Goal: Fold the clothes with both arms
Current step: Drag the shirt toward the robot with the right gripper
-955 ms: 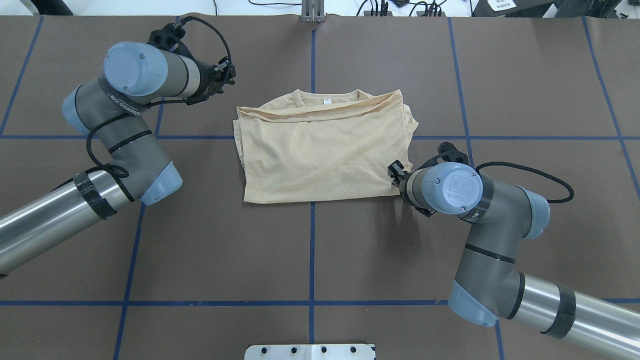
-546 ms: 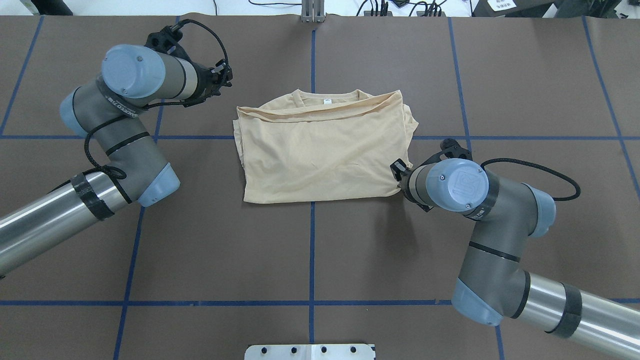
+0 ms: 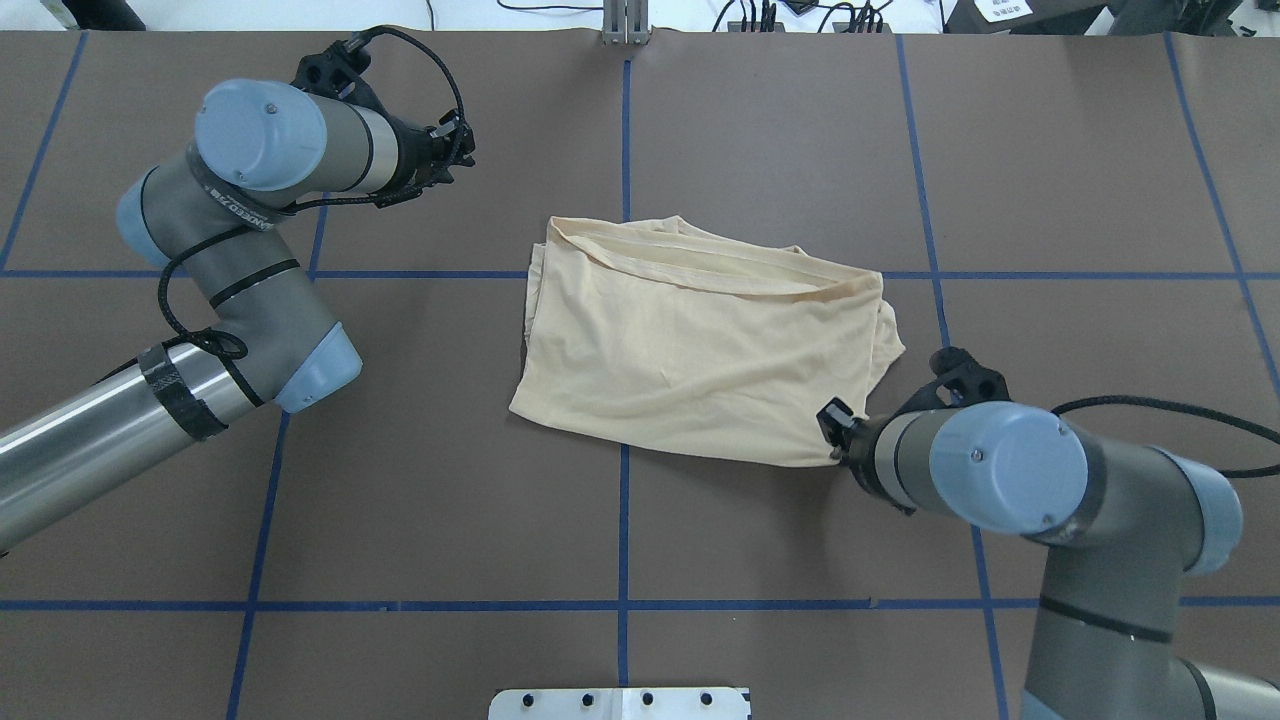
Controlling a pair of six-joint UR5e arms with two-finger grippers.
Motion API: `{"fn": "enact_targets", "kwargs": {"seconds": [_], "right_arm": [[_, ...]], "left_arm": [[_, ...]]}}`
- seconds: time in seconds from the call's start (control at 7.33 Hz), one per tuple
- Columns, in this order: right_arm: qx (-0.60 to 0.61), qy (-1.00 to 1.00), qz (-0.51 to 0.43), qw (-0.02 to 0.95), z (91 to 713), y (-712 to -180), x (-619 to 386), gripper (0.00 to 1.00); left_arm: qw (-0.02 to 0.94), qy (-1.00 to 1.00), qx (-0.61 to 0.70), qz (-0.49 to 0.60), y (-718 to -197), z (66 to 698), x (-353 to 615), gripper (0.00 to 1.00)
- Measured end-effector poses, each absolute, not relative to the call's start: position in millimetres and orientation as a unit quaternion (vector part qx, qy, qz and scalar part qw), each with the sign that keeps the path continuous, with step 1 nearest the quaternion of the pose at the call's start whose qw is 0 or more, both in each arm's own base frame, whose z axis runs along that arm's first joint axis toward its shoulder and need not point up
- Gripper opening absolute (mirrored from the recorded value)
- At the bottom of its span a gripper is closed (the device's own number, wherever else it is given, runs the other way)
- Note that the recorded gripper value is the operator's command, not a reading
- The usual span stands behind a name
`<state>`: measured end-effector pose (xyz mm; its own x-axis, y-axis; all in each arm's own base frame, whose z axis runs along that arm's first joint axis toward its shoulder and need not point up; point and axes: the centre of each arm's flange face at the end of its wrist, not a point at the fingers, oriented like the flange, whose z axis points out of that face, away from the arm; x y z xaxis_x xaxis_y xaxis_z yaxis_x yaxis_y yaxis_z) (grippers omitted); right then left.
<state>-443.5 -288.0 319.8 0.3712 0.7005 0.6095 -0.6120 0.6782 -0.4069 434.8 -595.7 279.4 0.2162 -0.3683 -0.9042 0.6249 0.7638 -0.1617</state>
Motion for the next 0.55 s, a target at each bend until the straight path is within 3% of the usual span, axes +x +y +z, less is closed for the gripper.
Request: {"fn": "enact_targets", "kwargs": {"seconds": [0.14, 0.27, 0.41, 0.55], "right_arm": [[-0.074, -0.377, 0.362, 0.849, 304.5, -239.7, -450.1, 0.00], [-0.094, -0.366, 0.333, 0.864, 292.9, -195.6, -456.8, 0.43], [-0.113, -0.361, 0.314, 0.871, 285.2, -160.4, -462.5, 0.99], [-0.122, -0.359, 0.302, 0.875, 281.9, -135.6, -467.3, 1.00]], "left_arm": [[0.766, 0.550, 0.111, -0.313, -591.9, 266.7, 427.9, 0.41], [0.763, 0.565, 0.094, -0.300, -587.4, 255.0, 419.0, 0.44], [0.759, 0.577, 0.081, -0.290, -580.3, 245.3, 411.5, 0.46], [0.753, 0.587, 0.064, -0.289, -568.2, 239.9, 404.5, 0.48]]}}
